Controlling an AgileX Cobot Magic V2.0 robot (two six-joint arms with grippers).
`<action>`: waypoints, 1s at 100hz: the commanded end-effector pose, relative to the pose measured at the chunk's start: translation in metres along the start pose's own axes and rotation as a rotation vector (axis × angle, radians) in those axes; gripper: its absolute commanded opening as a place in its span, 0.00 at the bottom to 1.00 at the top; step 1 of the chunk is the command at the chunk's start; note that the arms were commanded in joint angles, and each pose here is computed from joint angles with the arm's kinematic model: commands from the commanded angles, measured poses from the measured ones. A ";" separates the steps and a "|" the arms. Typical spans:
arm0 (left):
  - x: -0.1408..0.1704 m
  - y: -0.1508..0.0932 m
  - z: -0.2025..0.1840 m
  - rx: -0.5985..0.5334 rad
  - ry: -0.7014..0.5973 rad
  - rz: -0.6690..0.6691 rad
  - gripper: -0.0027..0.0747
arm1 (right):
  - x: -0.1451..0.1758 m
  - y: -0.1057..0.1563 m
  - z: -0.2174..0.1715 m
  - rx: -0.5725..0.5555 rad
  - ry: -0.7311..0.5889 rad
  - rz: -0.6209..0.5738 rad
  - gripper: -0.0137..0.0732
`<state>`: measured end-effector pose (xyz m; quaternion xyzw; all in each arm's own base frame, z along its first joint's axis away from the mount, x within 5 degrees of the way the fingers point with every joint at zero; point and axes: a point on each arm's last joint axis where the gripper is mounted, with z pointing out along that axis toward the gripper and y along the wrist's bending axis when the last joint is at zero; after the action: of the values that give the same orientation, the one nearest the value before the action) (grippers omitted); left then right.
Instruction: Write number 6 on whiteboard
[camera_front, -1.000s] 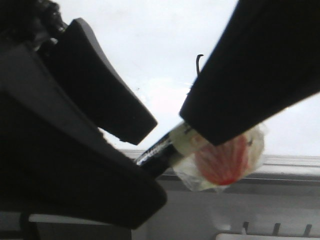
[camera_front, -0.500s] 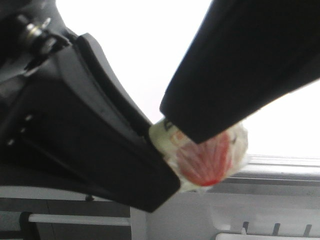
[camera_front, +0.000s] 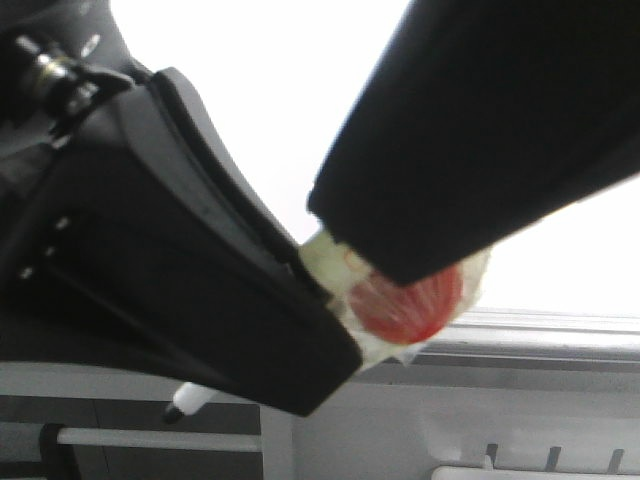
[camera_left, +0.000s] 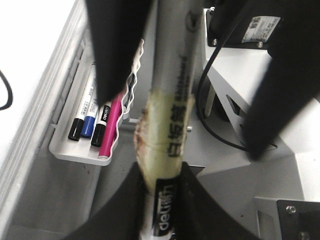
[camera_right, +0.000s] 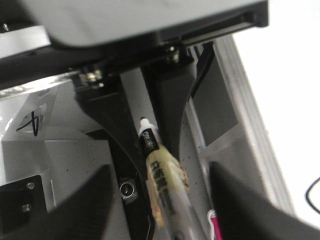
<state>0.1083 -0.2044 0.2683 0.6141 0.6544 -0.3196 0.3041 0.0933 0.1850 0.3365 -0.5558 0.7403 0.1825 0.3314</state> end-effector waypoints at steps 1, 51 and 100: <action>-0.014 0.000 -0.007 -0.013 -0.070 -0.075 0.01 | -0.011 -0.007 -0.030 0.081 -0.159 0.006 0.77; 0.004 0.057 -0.020 -0.611 -0.350 -0.678 0.01 | 0.026 -0.018 -0.127 0.333 -0.397 0.140 0.10; 0.029 0.084 0.003 -0.818 -0.257 -0.820 0.01 | 0.027 -0.019 -0.127 0.345 -0.390 0.171 0.10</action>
<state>0.1806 -0.1862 0.2415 0.1312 0.8623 -0.2315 0.4308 0.0692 0.0797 0.3960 -0.3940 0.7490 0.1766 0.5025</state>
